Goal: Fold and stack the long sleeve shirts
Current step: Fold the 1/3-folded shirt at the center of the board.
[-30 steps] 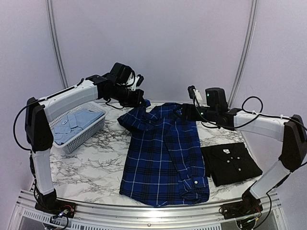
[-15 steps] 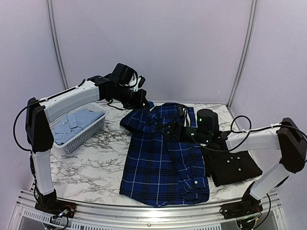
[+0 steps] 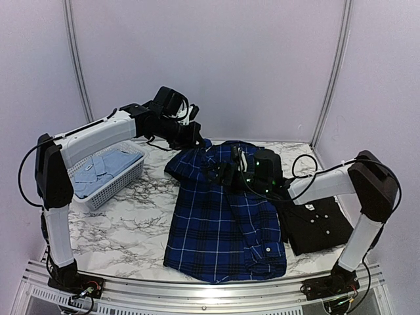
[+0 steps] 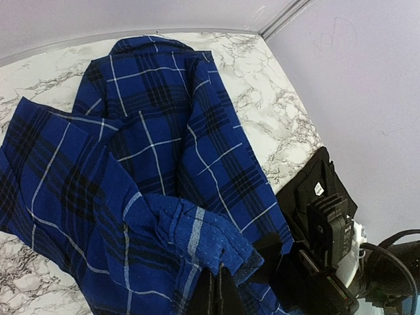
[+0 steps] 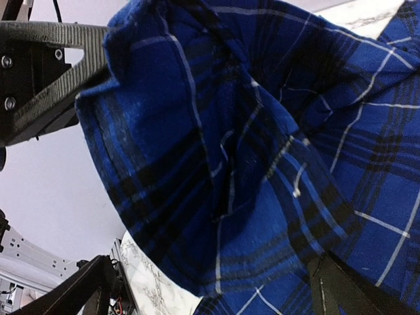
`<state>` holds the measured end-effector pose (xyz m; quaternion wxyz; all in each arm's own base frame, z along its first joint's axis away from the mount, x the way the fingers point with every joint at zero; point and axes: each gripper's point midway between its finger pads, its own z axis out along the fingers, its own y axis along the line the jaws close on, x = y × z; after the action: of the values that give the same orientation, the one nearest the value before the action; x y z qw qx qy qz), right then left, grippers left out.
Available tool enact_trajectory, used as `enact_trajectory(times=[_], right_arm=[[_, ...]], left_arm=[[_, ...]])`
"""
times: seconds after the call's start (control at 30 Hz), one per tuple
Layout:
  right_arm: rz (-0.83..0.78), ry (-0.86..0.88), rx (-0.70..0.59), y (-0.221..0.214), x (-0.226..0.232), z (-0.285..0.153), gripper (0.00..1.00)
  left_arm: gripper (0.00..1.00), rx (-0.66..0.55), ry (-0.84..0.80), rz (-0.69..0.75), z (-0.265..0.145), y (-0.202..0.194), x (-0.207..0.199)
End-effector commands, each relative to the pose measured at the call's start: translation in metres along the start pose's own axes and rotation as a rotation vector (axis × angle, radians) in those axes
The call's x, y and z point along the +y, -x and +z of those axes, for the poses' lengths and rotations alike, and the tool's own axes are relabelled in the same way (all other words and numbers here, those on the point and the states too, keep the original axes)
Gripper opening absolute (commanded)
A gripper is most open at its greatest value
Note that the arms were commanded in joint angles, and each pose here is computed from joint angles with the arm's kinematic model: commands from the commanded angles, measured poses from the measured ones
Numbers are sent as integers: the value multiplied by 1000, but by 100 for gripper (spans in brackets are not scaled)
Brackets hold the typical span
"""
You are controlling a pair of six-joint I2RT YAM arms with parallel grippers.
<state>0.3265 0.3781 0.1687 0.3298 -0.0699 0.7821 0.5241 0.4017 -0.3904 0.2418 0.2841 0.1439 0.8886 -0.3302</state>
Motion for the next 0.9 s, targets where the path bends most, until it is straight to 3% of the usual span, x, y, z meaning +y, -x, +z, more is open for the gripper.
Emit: enact_trajectory(times=[0.0,0.23,0.57,0.63,0.73,0.87], right_arm=[[-35,36,-70,31,23,17,99],[-36,10,-63,35,19,30,93],[-78,-115,-46,34,3,36,60],[-89,-137,-48,36,1,36,51],[-110,-158,-48,39,-1,36,26],[-133,-176,-49,44,0,38,0]], left_arm=[[0,-18,-33,9,-4,2,-9],[0,1,-28,10,5,-4,-7],[0,17,-28,9,16,-9,-7],[0,23,-28,9,19,-12,-7],[1,29,-28,11,21,-14,-8],[19,7,-6,15,14,-10,-6]])
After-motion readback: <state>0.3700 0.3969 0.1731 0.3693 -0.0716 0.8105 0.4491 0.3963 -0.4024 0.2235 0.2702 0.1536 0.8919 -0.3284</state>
